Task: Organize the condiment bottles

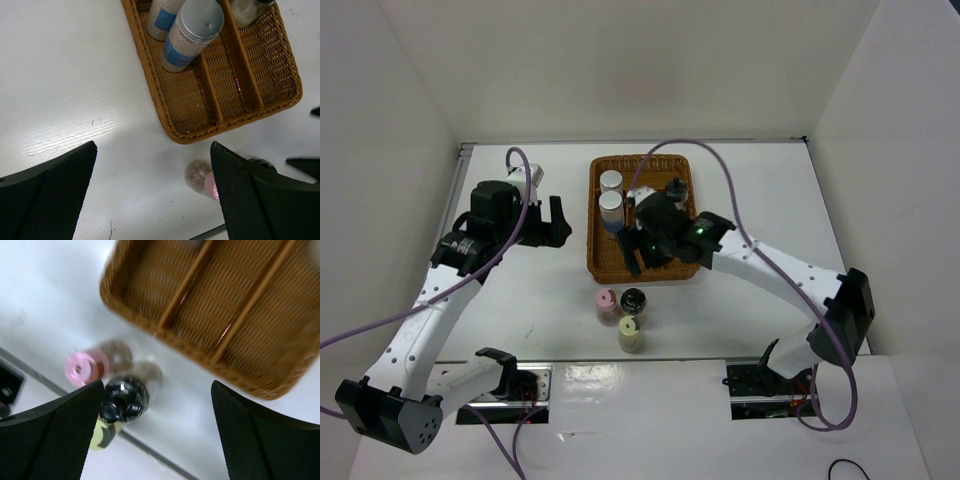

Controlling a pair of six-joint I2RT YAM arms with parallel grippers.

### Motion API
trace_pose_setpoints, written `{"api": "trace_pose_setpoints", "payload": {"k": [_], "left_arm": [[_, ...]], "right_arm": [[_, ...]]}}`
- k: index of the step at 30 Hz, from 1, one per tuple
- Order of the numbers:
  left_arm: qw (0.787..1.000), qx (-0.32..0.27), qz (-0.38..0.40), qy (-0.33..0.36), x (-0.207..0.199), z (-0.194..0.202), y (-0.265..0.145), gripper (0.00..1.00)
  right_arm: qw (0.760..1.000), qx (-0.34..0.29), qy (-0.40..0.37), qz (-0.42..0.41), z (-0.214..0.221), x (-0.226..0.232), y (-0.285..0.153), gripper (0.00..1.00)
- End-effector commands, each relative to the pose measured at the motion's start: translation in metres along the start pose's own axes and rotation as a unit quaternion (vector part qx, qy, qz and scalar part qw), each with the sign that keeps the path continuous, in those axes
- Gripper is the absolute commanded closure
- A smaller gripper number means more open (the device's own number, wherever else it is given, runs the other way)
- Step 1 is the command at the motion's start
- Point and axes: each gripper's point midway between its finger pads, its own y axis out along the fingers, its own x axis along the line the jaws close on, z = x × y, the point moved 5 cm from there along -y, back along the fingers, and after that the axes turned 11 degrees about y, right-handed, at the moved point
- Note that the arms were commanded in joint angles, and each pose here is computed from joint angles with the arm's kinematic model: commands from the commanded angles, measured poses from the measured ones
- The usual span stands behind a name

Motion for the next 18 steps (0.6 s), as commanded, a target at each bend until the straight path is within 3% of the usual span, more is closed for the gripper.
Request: {"api": "trace_pose_setpoints", "payload": {"k": [1,11,16,18], "left_arm": [[0.998,-0.028,-0.044,-0.025,0.007,-0.012,-0.011,0.0],[0.997,-0.027,-0.049,-0.047,0.006,0.0,-0.017,0.0],[0.997,-0.038,-0.057,-0.046,0.007,0.001,-0.027,0.0],[0.997,-0.038,-0.057,-0.046,0.007,0.001,-0.027,0.0]], "right_arm": [[0.998,0.037,0.01,-0.039,0.03,0.028,0.002,0.12],[0.995,0.086,-0.002,-0.054,0.072,0.052,0.008,0.19],[0.994,0.104,-0.012,-0.022,0.088,0.046,0.021,0.26],[0.995,0.1,-0.008,-0.015,0.09,0.043,0.024,0.34]]}}
